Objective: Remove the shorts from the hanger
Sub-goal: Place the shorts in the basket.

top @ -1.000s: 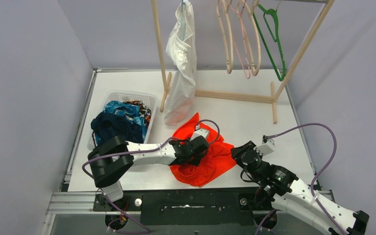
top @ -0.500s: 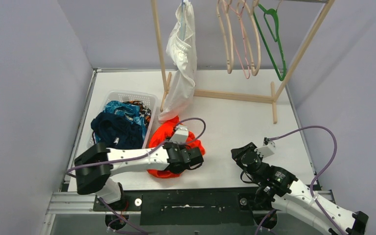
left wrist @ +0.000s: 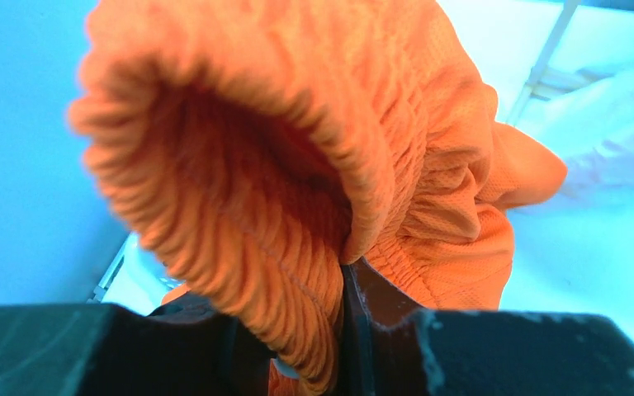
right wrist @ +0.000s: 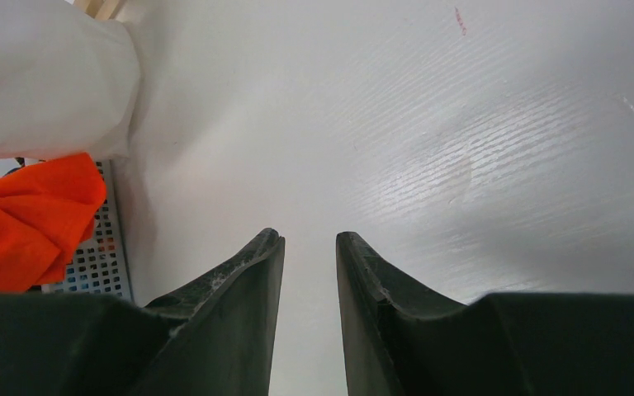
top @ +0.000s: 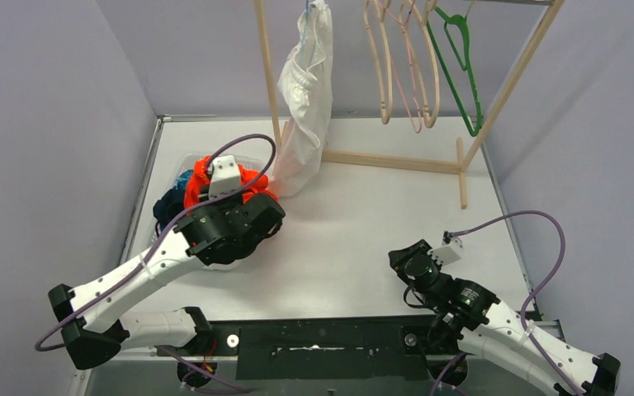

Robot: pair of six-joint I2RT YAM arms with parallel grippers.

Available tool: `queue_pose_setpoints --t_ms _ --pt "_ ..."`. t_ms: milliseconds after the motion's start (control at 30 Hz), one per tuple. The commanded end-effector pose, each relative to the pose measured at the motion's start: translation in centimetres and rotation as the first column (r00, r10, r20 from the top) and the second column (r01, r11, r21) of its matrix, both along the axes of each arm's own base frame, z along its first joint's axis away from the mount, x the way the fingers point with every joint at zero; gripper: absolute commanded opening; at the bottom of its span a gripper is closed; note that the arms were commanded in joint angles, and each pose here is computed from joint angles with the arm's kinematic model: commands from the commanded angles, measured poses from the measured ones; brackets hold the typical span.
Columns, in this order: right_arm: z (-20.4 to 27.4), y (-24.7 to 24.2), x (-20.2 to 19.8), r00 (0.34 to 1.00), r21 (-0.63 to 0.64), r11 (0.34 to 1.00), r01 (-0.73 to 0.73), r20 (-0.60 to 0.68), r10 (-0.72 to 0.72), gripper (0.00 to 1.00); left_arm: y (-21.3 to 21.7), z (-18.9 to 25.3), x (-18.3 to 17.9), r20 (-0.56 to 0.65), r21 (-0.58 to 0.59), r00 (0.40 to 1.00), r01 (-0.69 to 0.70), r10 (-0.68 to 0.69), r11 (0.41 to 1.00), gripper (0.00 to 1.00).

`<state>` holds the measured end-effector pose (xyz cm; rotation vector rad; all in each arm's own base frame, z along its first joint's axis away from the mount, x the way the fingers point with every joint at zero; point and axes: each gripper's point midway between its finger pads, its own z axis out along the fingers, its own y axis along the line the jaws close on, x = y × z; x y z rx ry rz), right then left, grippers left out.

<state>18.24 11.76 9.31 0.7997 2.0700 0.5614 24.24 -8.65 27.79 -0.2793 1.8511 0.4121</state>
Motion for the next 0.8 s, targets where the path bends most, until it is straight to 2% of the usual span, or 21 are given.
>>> queue_pose_setpoints --t_ms 0,100,167,267,333,467,533,600,700,767 --pt "0.9 0.2 0.9 0.998 0.02 0.999 0.032 0.048 -0.033 0.32 2.9 6.1 1.1 0.149 -0.033 0.988 -0.044 0.048 0.998 0.0" --pt "0.9 0.2 0.9 0.999 0.021 0.999 0.029 0.045 -0.03 0.32 5.7 8.4 1.4 0.189 -0.058 0.976 -0.102 0.111 0.993 0.0" --pt "0.9 0.3 0.8 0.999 0.025 0.999 0.028 0.043 -0.029 0.32 7.5 9.2 1.7 0.187 -0.011 0.97 -0.156 0.156 0.988 0.0" --pt "1.1 0.3 0.9 0.998 0.032 0.999 0.029 0.047 -0.03 0.32 9.2 8.2 3.7 0.111 0.039 0.976 -0.192 0.186 0.981 0.0" --pt "1.5 0.4 0.9 0.998 0.033 0.999 0.026 0.054 -0.028 0.32 9.6 6.2 5.4 0.045 0.005 0.982 -0.183 0.183 0.983 0.0" --pt "2.2 0.3 1.0 0.998 0.021 0.999 0.024 0.058 -0.026 0.32 7.4 -0.7 8.8 -0.08 -0.179 0.997 0.008 -0.022 0.984 0.0" --pt "2.4 0.2 1.0 0.998 0.009 1.0 0.025 0.054 -0.025 0.33 5.4 -4.4 10.0 -0.141 -0.289 0.975 0.124 -0.17 0.949 0.0" --pt "2.3 0.1 0.9 0.999 0.0 1.0 0.024 0.047 -0.024 0.33 2.8 -6.8 10.8 -0.194 -0.392 0.927 0.228 -0.322 0.891 0.0" --pt "2.0 0.0 0.8 0.999 -0.002 1.0 0.023 0.041 -0.023 0.33 1.1 -8.0 11.7 -0.224 -0.448 0.883 0.282 -0.412 0.848 0.0" --pt "1.8 0.0 0.8 0.999 -0.004 1.0 0.023 0.039 -0.023 0.33 0.6 -6.4 12.2 -0.195 -0.48 0.871 0.316 -0.451 0.818 0.0"
